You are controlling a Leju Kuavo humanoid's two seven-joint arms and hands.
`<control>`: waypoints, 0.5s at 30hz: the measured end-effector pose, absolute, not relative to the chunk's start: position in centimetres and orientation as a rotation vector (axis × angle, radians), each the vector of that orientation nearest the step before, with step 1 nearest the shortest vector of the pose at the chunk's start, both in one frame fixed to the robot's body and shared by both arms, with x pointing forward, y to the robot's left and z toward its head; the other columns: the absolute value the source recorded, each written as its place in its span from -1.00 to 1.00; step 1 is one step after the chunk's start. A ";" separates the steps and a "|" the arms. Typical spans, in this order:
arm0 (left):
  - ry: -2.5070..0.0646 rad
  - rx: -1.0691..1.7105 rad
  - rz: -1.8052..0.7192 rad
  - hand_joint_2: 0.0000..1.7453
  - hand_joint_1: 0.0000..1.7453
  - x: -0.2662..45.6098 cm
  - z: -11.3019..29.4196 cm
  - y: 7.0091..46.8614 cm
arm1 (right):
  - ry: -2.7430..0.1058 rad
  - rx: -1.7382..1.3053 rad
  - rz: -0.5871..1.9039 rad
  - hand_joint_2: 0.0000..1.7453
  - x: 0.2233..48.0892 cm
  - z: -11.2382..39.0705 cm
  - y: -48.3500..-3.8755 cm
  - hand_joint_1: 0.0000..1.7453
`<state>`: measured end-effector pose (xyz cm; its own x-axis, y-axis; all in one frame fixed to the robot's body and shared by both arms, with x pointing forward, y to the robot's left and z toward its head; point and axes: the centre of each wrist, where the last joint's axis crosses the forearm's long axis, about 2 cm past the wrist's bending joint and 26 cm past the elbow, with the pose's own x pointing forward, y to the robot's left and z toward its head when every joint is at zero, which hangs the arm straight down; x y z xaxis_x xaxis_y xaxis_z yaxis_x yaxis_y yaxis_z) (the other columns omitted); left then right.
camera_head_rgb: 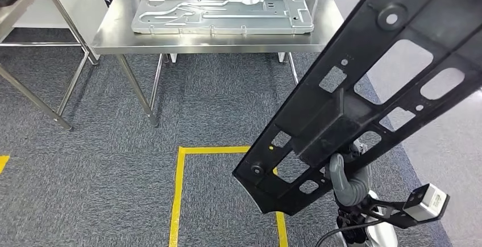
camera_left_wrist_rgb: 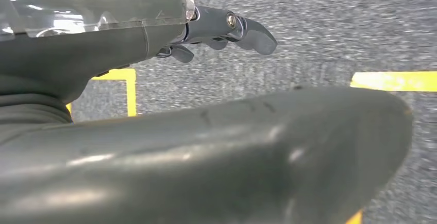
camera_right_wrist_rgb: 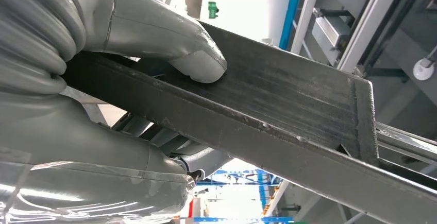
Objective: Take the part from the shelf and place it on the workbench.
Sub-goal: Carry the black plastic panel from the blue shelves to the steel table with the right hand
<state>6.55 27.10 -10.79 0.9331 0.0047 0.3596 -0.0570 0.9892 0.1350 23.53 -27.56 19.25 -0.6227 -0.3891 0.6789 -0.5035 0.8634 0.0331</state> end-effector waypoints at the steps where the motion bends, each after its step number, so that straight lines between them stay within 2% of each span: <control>1: -0.366 0.144 0.035 -1.00 -1.00 6.6 -10.8 27.1 | -2.315 0.647 0.210 1.00 23.8 19.3 -27.5 1.00; 7: -0.354 0.156 0.063 -1.00 -1.00 6.4 -10.8 27.1 | -2.330 0.691 0.206 1.00 26.1 19.6 -27.4 1.00; 15: -0.359 0.163 0.068 -1.00 -1.00 5.8 -10.9 27.1 | -2.326 0.714 0.192 1.00 26.7 19.2 -27.2 1.00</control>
<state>5.84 27.14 -10.89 0.9343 0.0370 0.3545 -0.0946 0.9847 0.1466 26.72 -27.20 19.24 -0.6130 -0.4411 0.6555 -0.5428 0.8380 0.0562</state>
